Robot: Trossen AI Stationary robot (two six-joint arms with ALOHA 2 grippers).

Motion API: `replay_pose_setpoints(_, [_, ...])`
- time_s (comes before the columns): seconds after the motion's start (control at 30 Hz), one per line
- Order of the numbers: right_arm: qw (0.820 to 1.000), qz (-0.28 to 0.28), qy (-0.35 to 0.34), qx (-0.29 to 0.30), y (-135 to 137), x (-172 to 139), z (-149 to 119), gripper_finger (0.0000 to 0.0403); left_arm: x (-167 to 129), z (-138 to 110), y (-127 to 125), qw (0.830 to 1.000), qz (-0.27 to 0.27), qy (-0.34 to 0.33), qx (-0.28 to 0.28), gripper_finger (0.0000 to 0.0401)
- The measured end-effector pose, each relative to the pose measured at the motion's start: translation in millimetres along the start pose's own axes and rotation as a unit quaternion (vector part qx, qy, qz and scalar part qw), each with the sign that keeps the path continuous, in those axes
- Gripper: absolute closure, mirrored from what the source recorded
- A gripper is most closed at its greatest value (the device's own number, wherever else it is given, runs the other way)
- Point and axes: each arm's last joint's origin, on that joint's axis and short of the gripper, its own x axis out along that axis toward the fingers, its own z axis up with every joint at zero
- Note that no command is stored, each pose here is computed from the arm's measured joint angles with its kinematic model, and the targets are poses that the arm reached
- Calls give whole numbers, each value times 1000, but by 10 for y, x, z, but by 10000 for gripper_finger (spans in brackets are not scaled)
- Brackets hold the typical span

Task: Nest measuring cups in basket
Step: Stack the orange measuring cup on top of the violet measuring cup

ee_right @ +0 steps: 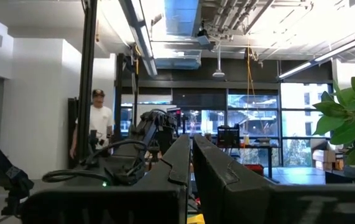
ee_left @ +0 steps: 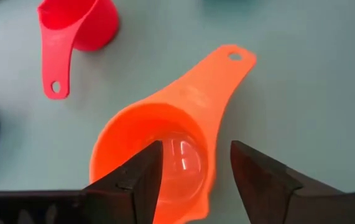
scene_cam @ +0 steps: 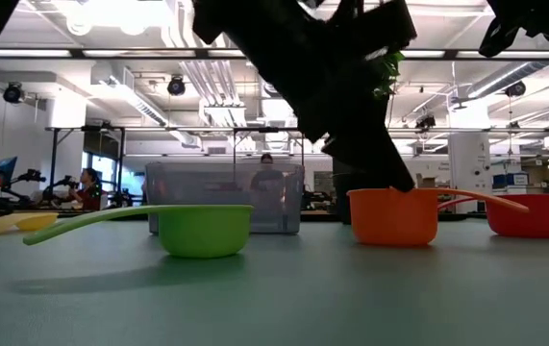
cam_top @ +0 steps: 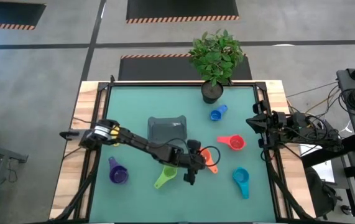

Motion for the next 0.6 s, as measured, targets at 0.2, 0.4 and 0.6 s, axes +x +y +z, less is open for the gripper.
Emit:
replay_pose_setpoints(0.2, [1000,0,0,-1,0,0,0,394,27,-55,20,1000,1,11,0,246])
replay_pose_setpoints(0.4, [1000,0,0,-6,0,0,0,394,41,-109,8,1000,-5,21,-4,279])
replay_pose_setpoints(0.6, [1000,0,1,-8,0,0,-2,394,50,-132,5,1000,-16,23,-8,318])
